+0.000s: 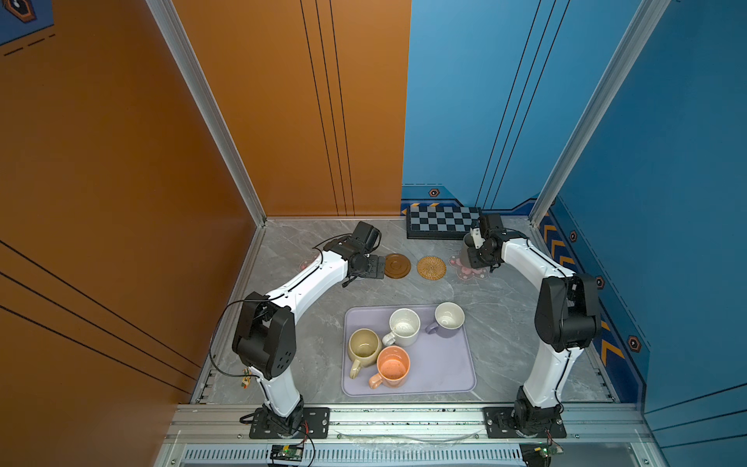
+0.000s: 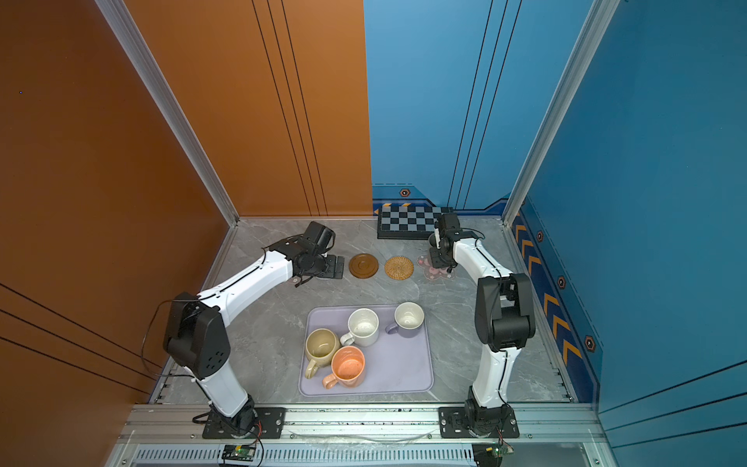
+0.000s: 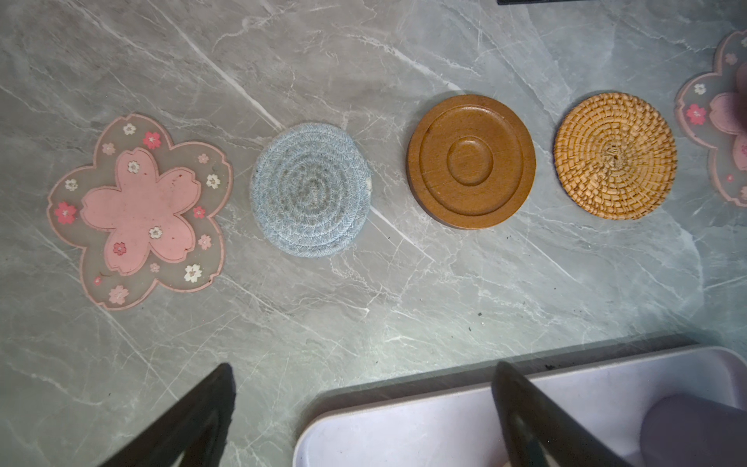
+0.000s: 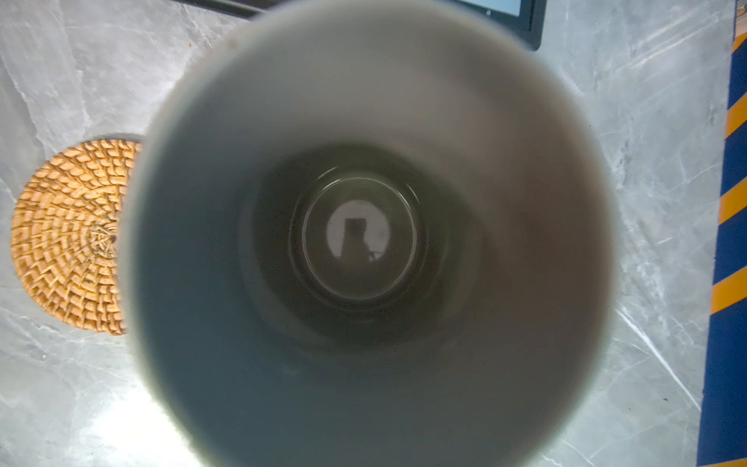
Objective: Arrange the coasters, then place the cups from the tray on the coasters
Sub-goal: 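Carry the grey mug with the right gripper over the pink flower coaster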
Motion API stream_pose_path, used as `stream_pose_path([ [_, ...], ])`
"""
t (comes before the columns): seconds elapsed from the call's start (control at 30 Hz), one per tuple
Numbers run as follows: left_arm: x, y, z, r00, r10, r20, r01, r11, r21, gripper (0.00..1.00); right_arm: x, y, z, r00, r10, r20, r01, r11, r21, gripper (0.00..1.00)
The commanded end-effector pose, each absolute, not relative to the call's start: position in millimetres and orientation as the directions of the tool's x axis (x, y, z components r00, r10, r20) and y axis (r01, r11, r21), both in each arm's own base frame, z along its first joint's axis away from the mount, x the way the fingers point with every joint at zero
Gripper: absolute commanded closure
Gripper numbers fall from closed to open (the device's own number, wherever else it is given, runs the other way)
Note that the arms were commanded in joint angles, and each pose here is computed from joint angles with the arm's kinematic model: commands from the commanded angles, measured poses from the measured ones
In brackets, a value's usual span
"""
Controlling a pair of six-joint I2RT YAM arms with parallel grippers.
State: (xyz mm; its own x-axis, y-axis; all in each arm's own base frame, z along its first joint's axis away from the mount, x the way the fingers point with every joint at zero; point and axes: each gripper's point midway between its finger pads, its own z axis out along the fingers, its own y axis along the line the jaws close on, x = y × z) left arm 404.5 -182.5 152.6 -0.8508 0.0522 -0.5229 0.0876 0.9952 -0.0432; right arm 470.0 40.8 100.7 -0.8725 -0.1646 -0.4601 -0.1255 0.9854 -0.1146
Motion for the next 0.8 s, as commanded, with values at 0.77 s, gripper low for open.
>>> stream_pose_path([
  [0.77, 411, -188, 151, -0.863, 0.032, -0.503, 0.083, 0.993, -0.079, 0.01, 495, 34, 107, -0.815, -0.090, -0.572, -0.066, 0.996, -0.063, 1.00],
])
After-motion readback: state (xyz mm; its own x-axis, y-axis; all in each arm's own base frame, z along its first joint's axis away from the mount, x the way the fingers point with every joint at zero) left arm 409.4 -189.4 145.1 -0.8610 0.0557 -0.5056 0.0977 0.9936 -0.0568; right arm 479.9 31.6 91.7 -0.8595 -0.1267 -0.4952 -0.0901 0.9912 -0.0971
